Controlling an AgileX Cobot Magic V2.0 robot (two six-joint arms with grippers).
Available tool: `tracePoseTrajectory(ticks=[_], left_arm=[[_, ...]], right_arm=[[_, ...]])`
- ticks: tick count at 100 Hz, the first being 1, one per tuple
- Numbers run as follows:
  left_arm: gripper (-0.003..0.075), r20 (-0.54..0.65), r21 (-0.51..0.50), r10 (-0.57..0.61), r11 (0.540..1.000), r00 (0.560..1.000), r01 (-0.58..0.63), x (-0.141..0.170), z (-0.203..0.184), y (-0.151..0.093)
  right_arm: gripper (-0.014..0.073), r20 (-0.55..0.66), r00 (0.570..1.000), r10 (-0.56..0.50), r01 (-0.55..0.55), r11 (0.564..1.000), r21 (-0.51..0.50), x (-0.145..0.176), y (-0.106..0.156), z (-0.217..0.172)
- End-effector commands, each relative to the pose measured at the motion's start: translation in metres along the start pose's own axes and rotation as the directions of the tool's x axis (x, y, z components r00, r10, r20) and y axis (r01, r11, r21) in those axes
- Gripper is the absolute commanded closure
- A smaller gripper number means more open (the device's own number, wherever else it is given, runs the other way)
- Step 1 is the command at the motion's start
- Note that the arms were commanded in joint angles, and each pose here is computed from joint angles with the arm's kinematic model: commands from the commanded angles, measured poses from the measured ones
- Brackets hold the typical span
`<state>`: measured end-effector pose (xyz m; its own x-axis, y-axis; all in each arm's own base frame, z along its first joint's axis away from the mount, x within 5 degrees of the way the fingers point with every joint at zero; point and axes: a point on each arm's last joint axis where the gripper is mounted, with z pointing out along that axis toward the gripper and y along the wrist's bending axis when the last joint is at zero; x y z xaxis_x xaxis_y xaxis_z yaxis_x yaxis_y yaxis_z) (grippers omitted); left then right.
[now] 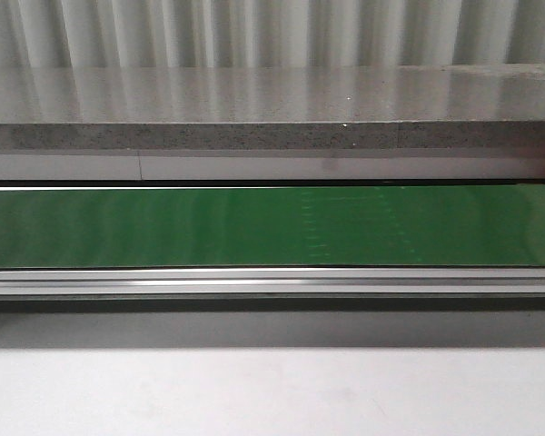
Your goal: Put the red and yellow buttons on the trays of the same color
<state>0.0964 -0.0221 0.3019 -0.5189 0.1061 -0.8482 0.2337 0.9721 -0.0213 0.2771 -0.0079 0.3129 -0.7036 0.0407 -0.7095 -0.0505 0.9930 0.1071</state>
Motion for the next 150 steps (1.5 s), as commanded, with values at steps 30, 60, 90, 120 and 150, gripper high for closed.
tracePoseTrajectory(ticks=[30,60,90,120,150], left_arm=[[0.0740,0.090,0.008,-0.008,1.000,0.996,0.008,-0.013,-0.005,-0.001],[0.0740,0.090,0.008,-0.008,1.000,0.996,0.008,-0.013,-0.005,-0.001],[0.0740,0.105,0.004,-0.007,1.000,0.994,0.006,-0.014,-0.004,-0.001],[0.0740,0.126,-0.045,-0.054,0.997,0.991,0.060,-0.027,-0.001,0.006],[0.0733,0.072,-0.262,-0.204,0.941,0.976,0.216,-0.075,0.013,0.044]], right_arm=[[0.0661,0.258,0.965,-0.048,0.042,0.999,0.030,0.046,0.014,-0.080],[0.0661,0.378,0.923,-0.073,0.066,0.997,0.031,0.113,0.023,-0.123],[0.0661,0.509,0.855,-0.100,0.092,0.995,0.040,0.159,0.028,-0.148],[0.0661,0.513,0.852,-0.101,0.094,0.995,0.040,0.161,0.029,-0.149],[0.0661,0.513,0.852,-0.101,0.094,0.995,0.040,0.161,0.029,-0.149]])
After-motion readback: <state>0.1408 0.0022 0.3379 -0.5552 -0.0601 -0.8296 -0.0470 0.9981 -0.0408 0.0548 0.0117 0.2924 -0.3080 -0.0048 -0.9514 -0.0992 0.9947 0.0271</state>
